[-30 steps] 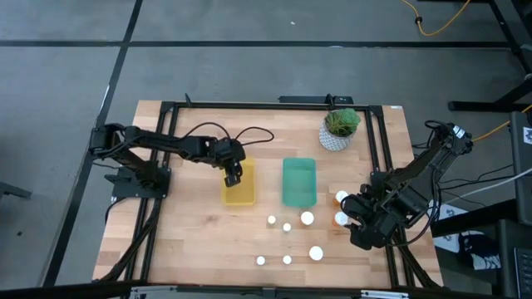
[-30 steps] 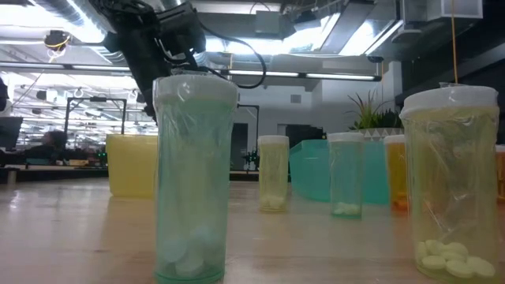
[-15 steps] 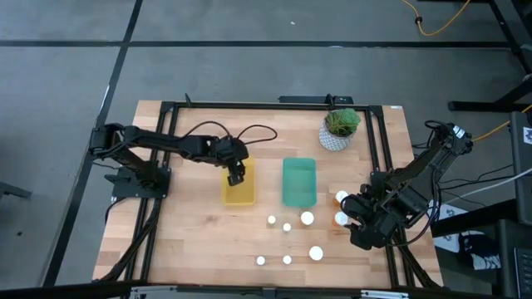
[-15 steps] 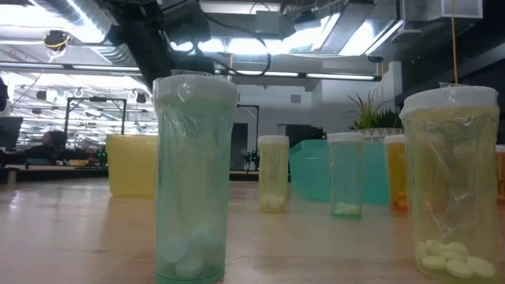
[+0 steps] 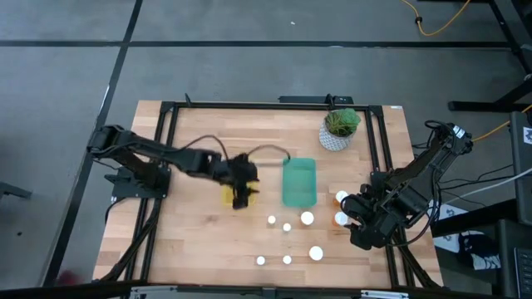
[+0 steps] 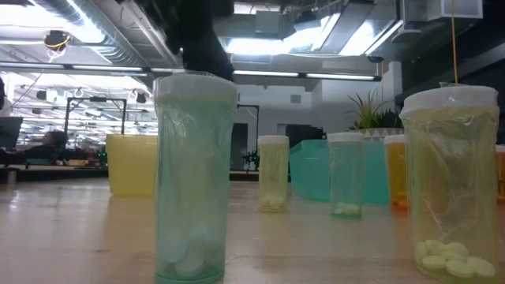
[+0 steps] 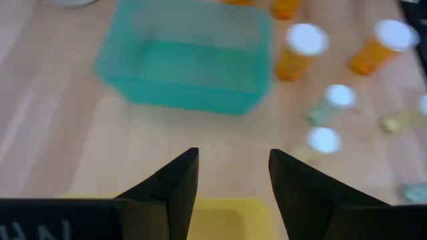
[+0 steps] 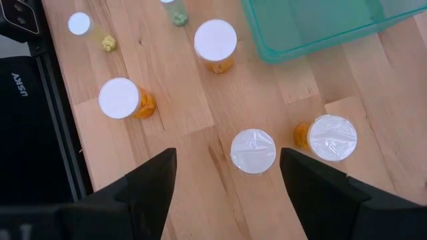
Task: Pick and place medicine bottles into bin by pill shape (circle, oval)
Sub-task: Put the top small yellow pill bottle into the yellow bin
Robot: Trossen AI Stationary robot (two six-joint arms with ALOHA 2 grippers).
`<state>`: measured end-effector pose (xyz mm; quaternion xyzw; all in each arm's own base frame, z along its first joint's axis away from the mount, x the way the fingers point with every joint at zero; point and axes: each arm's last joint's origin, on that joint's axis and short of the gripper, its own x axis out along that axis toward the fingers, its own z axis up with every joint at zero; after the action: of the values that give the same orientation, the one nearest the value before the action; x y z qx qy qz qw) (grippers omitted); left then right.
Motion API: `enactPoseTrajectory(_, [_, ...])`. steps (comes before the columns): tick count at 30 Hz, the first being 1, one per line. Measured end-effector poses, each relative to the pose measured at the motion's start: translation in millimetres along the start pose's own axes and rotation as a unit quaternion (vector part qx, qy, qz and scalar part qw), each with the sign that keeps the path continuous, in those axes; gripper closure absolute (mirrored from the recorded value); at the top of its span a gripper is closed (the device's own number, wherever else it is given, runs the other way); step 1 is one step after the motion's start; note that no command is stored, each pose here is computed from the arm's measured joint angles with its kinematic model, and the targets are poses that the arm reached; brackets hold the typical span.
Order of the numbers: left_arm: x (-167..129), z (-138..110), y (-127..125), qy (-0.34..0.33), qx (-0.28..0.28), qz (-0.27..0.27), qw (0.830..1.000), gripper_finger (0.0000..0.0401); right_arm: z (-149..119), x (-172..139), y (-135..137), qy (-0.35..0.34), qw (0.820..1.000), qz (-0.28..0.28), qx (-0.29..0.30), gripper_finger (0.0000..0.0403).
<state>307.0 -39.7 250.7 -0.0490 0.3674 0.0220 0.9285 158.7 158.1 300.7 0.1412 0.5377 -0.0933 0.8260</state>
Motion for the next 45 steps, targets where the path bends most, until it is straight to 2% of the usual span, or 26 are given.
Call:
enactPoseTrajectory(4, [4, 2, -37, -0.020, 0.038, 0.015, 0.999, 0.0231, 0, 0, 0, 0.000, 1.000, 0.000, 0.000, 0.0134])
enactPoseTrajectory(8, [23, 11, -70, -0.018, 0.066, 0.017, 0.998, 0.0231, 0, 0, 0, 0.000, 1.000, 0.001, 0.000, 0.0134])
enactPoseTrajectory(12, [46, 22, -88, 0.041, 0.115, 0.027, 0.992, 0.0231, 0, 0, 1, -0.001, 1.000, 0.003, 0.001, 0.0134])
enactPoseTrajectory(15, [54, 25, -92, 0.103, 0.141, 0.043, 0.984, 0.0231, 0, 0, 1, -0.002, 1.000, 0.003, 0.001, 0.0134])
enactPoseTrajectory(20, [55, 28, -94, 0.125, 0.113, 0.043, 0.985, 0.0231, 0, 0, 1, -0.002, 1.000, 0.003, 0.001, 0.0134])
enactPoseTrajectory(27, [65, 7, -88, 0.163, 0.087, 0.031, 0.982, 0.0231, 0, 0, 1, -0.001, 1.000, 0.003, 0.001, 0.0134])
enactPoseTrajectory(34, [80, -5, -92, 0.143, 0.076, -0.003, 0.987, 0.0232, 0, 0, 1, 0.001, 1.000, 0.005, 0.001, 0.0134])
enactPoseTrajectory(45, [112, -21, -91, 0.160, 0.075, -0.003, 0.984, 0.0232, 0, 0, 1, 0.002, 1.000, 0.006, 0.001, 0.0134])
